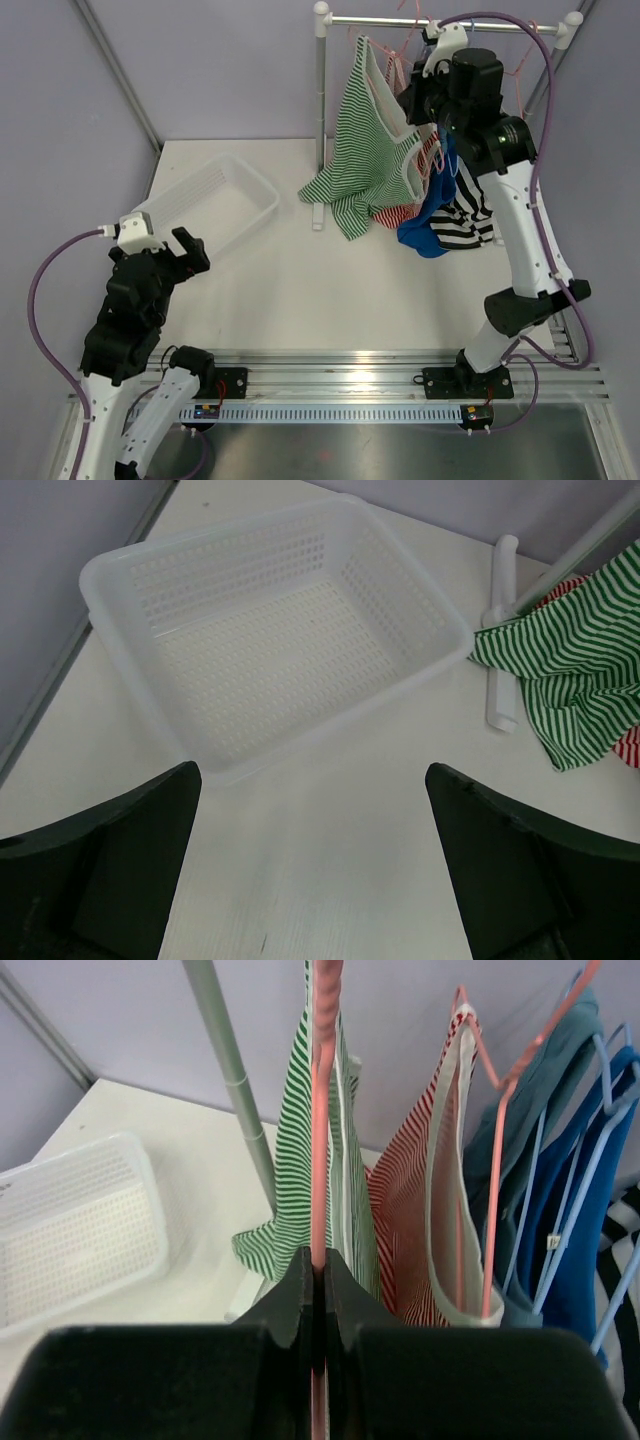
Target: Remove the tank top from the hanger
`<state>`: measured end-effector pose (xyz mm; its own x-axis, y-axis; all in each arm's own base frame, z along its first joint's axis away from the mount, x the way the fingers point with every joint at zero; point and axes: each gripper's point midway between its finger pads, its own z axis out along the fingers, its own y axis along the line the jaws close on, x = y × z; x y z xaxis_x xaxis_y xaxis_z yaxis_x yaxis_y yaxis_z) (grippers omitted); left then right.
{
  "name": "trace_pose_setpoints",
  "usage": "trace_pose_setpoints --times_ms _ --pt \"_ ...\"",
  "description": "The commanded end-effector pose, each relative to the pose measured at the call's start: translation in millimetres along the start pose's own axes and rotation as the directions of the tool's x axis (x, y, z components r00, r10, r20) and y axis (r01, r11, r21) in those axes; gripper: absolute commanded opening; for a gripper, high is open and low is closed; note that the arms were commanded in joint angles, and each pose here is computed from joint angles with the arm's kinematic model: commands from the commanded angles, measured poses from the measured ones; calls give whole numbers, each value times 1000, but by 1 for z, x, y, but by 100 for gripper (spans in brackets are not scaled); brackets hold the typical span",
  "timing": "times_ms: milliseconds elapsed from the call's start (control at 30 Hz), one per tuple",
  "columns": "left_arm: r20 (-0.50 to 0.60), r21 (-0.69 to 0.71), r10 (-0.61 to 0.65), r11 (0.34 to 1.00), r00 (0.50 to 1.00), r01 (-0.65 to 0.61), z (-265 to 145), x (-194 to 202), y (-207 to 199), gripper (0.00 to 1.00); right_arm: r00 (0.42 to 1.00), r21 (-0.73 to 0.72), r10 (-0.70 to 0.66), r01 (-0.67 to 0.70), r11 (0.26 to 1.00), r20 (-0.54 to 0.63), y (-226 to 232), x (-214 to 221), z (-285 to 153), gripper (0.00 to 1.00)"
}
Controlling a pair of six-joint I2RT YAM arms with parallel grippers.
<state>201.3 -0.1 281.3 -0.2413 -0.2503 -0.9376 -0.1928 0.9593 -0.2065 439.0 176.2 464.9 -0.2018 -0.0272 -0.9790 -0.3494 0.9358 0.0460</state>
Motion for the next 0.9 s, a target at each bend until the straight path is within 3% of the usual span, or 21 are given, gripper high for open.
trace_pose_setpoints --times_ms 0,300,400,600,733,867 --pt "59 154 -76 986 995 66 -7 -42 -37 99 997 -52 62 -59 997 53 9 -15 -51 0" --pt "12 447 -152 885 988 130 8 -92 -133 99 990 -203 130 -138 969 -55 40 34 -140 0" --pt "43 520 -128 849 991 87 -1 -110 -170 99 987 -193 139 -153 969 -85 39 53 -168 0" --pt "161 610 44 781 986 -134 -19 -127 -272 99 982 -230 155 -176 957 -107 44 73 -224 0" --pt "171 741 102 642 980 -196 -27 -111 -339 99 977 -227 149 -182 957 -155 43 92 -249 0" --pt "166 816 143 536 976 -217 -35 -96 -382 99 975 -198 144 -177 964 -172 38 102 -255 0"
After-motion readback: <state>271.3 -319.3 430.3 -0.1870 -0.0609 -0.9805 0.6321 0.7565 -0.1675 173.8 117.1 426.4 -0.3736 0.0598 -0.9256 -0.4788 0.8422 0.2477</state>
